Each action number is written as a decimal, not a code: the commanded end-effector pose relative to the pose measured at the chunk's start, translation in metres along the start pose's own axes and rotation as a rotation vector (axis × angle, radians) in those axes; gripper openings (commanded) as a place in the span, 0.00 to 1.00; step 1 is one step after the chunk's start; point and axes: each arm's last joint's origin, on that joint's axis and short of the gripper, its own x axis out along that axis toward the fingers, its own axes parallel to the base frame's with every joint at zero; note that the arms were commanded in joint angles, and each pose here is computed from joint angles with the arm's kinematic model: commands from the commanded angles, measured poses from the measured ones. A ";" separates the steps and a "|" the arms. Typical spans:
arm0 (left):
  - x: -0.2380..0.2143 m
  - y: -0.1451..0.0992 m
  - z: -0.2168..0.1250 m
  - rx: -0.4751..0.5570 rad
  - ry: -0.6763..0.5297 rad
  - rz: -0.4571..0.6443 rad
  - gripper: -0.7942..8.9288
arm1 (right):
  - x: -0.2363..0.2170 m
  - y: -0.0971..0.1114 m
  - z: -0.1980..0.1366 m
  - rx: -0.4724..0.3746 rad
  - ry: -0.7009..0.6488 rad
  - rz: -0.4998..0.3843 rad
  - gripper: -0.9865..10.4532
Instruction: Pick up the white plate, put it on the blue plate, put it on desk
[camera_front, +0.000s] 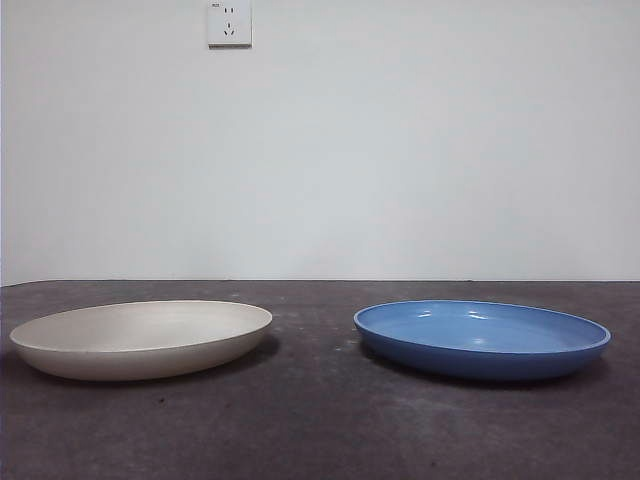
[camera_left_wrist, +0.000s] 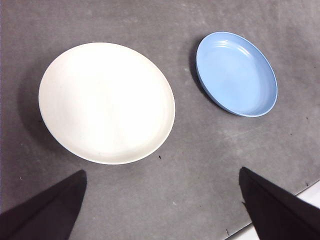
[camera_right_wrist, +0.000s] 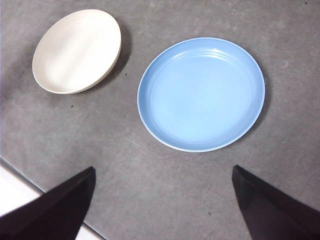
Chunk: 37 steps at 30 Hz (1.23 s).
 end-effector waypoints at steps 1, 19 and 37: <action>0.001 0.001 0.009 0.011 -0.019 0.019 0.59 | -0.003 0.001 0.004 -0.003 -0.020 -0.001 0.47; 0.113 0.064 0.049 -0.096 0.123 0.218 0.59 | -0.001 0.005 0.004 -0.022 -0.012 0.022 0.47; 0.211 0.116 0.034 -0.146 0.282 0.280 0.59 | -0.001 0.005 0.004 -0.022 -0.011 0.022 0.47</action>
